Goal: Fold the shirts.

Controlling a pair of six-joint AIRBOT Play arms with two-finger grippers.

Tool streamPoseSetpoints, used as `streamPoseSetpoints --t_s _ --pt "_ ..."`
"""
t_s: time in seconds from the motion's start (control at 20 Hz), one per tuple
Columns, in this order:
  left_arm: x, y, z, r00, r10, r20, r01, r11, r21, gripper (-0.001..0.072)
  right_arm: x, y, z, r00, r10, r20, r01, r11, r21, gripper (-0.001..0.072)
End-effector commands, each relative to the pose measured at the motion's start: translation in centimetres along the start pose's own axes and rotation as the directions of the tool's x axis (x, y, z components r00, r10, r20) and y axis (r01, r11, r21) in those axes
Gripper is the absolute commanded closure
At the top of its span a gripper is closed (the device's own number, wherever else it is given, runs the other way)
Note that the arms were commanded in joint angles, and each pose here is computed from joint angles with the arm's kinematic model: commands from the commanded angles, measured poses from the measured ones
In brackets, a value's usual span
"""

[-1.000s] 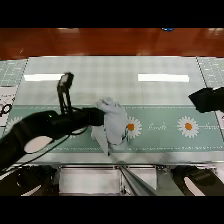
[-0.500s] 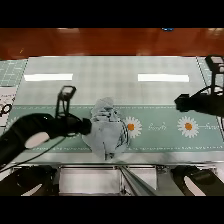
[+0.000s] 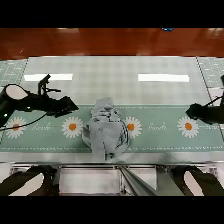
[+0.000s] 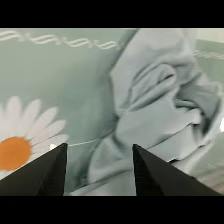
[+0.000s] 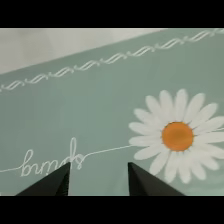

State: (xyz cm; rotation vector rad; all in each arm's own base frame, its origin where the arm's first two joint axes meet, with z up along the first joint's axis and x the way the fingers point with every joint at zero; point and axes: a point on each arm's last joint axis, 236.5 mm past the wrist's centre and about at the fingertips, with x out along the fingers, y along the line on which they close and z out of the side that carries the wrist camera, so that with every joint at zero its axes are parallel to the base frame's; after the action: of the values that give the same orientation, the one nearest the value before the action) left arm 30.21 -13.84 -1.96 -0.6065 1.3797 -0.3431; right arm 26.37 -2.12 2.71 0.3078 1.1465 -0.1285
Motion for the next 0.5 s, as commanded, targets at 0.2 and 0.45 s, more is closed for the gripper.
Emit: streamPoseSetpoints --t_s 0.2,0.45 --pt "7.5 -1.9 1.3 0.975 -0.170 -0.146 0.160 0.984 -0.075 0.0205 3.2 4.6 -4.3 0.985 0.144 -0.099 -0.150 0.987 -0.053 0.0301" --pt "11.3 -2.5 -0.5 0.957 -0.148 -0.250 0.129 0.987 -0.092 0.0205 3.2 5.4 -4.4 0.983 0.156 -0.096 -0.161 0.986 -0.049 0.0301"
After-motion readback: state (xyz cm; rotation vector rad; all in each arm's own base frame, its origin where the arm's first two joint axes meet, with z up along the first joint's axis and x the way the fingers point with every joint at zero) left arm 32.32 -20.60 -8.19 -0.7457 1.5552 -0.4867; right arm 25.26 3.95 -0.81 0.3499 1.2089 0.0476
